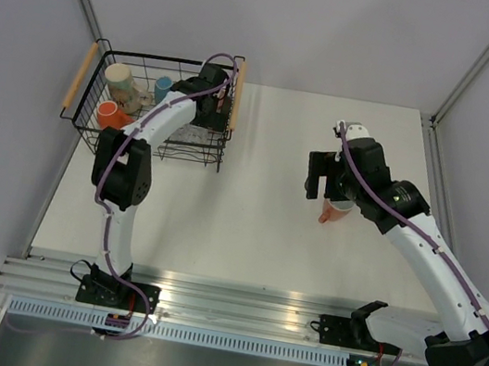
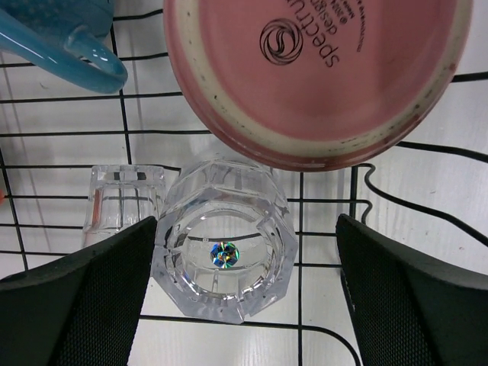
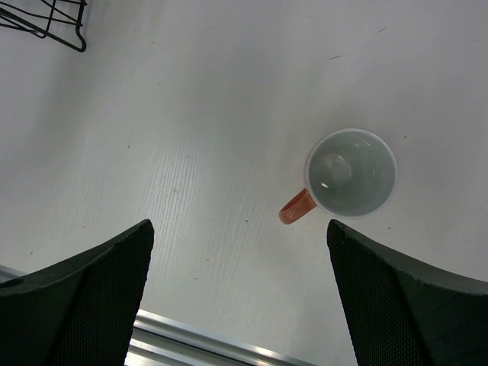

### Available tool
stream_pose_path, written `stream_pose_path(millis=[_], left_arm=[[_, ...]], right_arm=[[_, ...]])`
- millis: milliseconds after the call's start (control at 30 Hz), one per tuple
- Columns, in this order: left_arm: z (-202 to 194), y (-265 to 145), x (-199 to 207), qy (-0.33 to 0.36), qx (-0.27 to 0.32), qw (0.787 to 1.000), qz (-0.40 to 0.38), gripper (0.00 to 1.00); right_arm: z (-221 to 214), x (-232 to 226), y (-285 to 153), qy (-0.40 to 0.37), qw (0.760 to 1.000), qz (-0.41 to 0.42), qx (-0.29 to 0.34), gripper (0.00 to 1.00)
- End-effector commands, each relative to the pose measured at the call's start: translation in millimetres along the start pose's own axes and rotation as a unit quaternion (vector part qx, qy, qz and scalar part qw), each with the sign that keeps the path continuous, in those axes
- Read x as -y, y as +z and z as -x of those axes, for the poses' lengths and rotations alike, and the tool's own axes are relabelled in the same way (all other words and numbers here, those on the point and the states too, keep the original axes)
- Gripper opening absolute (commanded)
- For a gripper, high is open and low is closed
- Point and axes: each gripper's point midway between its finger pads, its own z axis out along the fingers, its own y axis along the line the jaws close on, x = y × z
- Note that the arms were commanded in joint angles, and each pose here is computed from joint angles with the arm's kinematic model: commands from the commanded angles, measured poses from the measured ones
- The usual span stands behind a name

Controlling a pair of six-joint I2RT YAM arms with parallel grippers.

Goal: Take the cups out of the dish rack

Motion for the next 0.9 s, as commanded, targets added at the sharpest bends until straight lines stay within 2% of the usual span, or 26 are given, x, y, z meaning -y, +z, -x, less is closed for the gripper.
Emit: stream_pose_path(millis=[0, 233, 333, 367, 433, 467, 500, 533, 633, 867], left_arm=[[-17, 8, -12, 0.031, -0.027, 0.998, 0.04, 1.0], [-28, 20, -8, 0.034, -0.047, 0.998, 0.039, 0.96], [-28, 19, -8, 0.034, -0.046, 0.998, 0.038, 0.84], [-28, 19, -8, 0.033, -0.046, 0.998, 0.038, 0.71], [-25, 15, -8, 0.029, -0.043, 0.998, 0.036, 0.54], [-24, 14, -10, 0.029, -0.042, 0.998, 0.04, 0.39], [-23, 12, -11, 0.028, -0.039, 0.998, 0.042, 0.3], [-17, 2, -13, 0.019, -0.032, 0.998, 0.048, 0.04], [-11, -9, -15, 0.014, -0.023, 0.998, 0.056, 0.02], [26, -82, -37, -0.043, 0.059, 0.994, 0.077, 0.02]], right_arm=[[5, 1, 0, 0.002, 1.0, -0.006, 0.016, 0.98], [1, 3, 2, 0.003, 1.0, -0.01, 0.014, 0.98], [-1, 5, 3, 0.003, 1.0, -0.015, 0.012, 0.98], [-1, 5, 4, 0.003, 1.0, -0.014, 0.013, 0.98], [-1, 5, 4, 0.004, 1.0, -0.015, 0.013, 0.98], [-1, 5, 4, 0.004, 1.0, -0.015, 0.013, 0.98], [0, 5, 3, 0.004, 1.0, -0.016, 0.014, 0.98], [-1, 6, 3, 0.005, 1.0, -0.017, 0.014, 0.98], [0, 6, 3, 0.005, 1.0, -0.018, 0.016, 0.98], [10, -3, -1, 0.024, 0.998, 0.011, 0.055, 0.98]])
